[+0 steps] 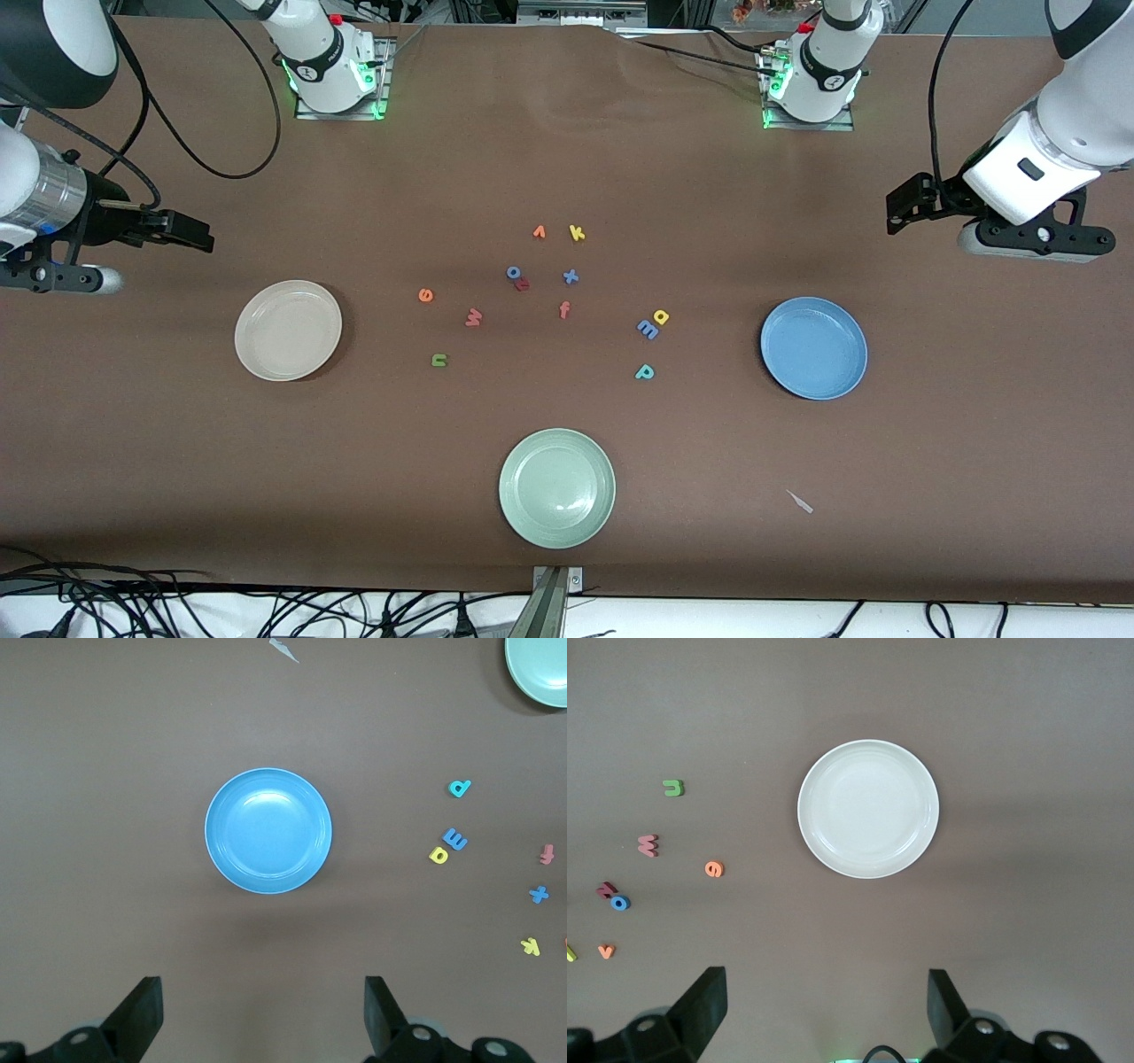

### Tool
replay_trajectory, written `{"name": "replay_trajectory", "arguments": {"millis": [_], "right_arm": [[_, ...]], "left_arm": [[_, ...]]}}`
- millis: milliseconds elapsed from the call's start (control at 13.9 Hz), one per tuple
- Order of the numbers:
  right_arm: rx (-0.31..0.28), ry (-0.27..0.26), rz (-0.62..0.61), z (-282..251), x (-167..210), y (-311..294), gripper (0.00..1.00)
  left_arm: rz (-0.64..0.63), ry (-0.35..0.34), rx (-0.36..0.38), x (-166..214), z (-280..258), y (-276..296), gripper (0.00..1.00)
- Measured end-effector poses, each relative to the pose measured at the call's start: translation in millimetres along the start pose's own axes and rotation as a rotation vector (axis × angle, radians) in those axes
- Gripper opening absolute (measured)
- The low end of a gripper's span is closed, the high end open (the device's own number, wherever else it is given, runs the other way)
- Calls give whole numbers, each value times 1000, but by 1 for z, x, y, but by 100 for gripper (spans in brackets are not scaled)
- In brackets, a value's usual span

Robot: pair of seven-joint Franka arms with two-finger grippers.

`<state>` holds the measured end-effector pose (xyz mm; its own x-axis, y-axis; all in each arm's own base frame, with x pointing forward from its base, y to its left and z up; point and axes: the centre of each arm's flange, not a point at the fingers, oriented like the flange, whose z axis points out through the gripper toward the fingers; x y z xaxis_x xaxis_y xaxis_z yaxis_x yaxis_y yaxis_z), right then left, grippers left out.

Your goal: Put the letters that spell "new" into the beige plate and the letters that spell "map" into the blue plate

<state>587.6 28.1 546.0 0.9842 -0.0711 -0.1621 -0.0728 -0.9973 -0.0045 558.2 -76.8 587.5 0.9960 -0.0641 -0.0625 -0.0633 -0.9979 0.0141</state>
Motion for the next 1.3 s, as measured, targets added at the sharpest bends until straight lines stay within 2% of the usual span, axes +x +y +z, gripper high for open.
{"name": "replay_trajectory", "arguments": {"millis": [1296], "right_arm": [[1, 14, -3, 0, 2, -1, 100]], "left_arm": [[0, 0, 0, 0, 0, 0, 100]]}}
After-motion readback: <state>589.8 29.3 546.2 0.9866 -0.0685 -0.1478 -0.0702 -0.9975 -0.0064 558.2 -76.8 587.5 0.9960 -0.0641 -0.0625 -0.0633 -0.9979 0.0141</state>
